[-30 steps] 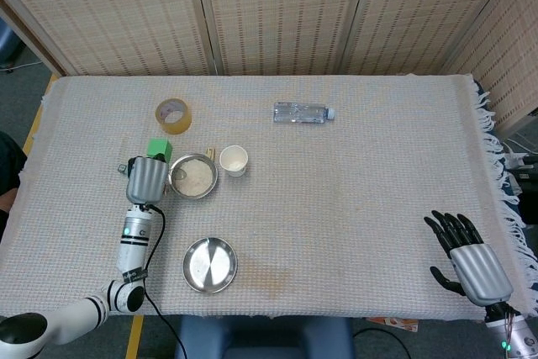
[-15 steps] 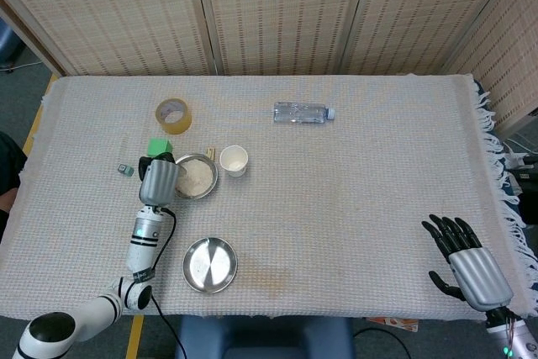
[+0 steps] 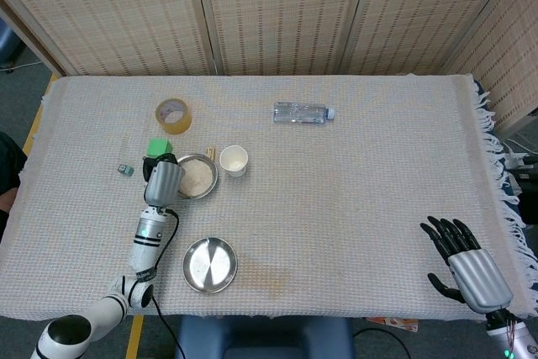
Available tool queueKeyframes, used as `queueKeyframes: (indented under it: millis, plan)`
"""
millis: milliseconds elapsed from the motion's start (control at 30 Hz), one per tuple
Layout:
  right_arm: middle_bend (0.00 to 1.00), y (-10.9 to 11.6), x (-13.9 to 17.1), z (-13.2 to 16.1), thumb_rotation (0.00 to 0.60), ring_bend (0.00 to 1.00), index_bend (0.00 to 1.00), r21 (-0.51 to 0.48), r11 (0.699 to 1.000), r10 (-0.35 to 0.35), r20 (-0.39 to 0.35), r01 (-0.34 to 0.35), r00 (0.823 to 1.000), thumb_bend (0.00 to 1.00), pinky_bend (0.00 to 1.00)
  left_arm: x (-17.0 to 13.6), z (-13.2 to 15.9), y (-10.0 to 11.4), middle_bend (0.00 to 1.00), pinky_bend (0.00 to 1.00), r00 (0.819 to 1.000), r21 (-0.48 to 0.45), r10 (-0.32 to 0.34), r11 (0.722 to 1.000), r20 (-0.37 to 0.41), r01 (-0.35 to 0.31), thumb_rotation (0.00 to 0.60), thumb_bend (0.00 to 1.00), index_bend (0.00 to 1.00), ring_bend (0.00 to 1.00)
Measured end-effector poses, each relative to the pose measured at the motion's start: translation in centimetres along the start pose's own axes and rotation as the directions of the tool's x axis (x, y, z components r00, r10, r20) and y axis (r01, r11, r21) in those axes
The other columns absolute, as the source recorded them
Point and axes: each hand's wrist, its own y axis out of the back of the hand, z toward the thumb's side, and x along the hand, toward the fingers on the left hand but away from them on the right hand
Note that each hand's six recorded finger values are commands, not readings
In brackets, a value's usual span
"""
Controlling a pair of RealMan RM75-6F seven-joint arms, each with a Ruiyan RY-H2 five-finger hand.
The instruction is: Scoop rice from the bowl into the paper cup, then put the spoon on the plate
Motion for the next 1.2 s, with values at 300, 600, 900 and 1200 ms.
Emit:
queueKeyframes:
  millis: [300,600,900,1200]
  plan:
    - [0.0,0.2,0.3,0.1,0.6,0.0,0.0,0.002,1.0,-0.005,-0.004,0.005,1.0,0.21,0.0,0.1,0.4,0.2,1.0,1.0,1.0,0.079,0.023,0.997,-0.002,-0.023,0.6,0.41,0.68,1.0]
    - [0.0,0.1,0.4,0.3,0.6,0.0,0.0,-0.001,1.0,0.007,-0.013,-0.007,1.0,0.21,0.0,-0.6,1.3,-0.1,1.0,1.0,0.995,0.252,0.08,0.963,0.055,-0.091,0.6,0.41,0.66,1.0]
    - [0.0,0.1,0.4,0.2,0.6,0.0,0.0,-0.003,1.0,0.01,-0.01,-0.01,1.0,0.21,0.0,-1.0,2.0,0.2,1.0,1.0,0.994,0.226,0.083,0.969,0.069,-0.096,0.6,0.41,0.66,1.0]
    - [0.0,0.1,0.3,0.1,0.6,0.0,0.0,-0.004,1.0,0.01,-0.01,-0.01,1.0,0.21,0.0,-0.7,2.0,0.2,1.0,1.0,0.998,0.127,0.039,0.991,0.05,-0.045,0.6,0.41,0.67,1.0]
